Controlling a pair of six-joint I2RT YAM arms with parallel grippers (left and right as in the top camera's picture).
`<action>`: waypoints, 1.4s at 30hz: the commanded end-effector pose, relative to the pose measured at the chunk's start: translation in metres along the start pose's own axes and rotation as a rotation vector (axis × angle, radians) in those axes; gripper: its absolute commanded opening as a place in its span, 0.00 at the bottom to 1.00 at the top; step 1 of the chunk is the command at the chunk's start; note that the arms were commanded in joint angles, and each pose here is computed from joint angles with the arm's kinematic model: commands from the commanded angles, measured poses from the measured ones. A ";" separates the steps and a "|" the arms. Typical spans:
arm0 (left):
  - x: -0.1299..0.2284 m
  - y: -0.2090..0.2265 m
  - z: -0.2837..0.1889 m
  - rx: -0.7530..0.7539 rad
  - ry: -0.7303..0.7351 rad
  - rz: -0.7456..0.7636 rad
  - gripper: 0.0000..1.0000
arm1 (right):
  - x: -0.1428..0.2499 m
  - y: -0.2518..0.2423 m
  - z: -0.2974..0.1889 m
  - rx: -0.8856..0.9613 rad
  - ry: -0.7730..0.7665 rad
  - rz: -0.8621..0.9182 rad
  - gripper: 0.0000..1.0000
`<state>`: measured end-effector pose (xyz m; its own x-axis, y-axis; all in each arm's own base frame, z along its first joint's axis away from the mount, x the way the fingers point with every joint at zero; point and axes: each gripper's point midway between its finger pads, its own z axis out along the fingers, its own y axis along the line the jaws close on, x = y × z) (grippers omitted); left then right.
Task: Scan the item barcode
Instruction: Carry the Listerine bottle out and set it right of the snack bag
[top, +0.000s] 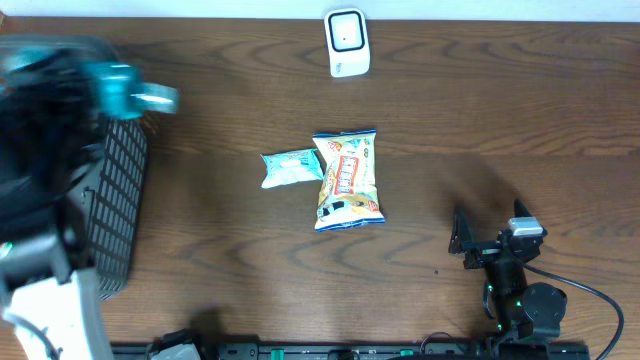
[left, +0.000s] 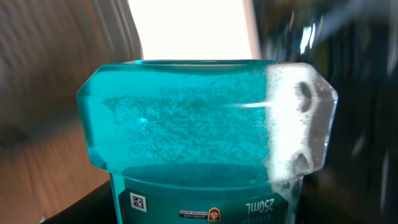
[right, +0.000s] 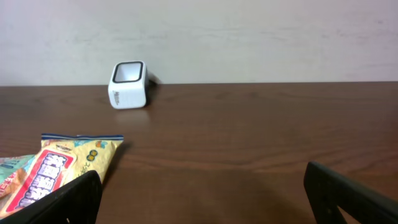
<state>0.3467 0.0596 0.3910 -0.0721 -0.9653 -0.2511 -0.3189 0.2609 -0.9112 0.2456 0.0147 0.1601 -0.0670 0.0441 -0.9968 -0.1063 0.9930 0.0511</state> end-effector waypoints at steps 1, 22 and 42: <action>0.061 -0.019 0.021 0.050 0.202 0.152 0.59 | 0.000 0.000 0.000 -0.001 -0.001 0.006 0.99; 0.390 0.137 0.160 -0.073 0.902 0.837 0.59 | 0.000 0.000 0.000 0.000 -0.001 0.006 0.99; 0.436 0.176 0.173 -0.043 0.910 1.043 0.87 | 0.000 0.000 0.000 0.000 -0.001 0.006 0.99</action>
<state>0.4116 -0.3140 0.0546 -0.8963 -0.0076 -0.4434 0.2133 0.8693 -0.4459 0.2456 0.0147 0.1599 -0.0678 0.0442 -0.9967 -0.1062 0.9930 0.0512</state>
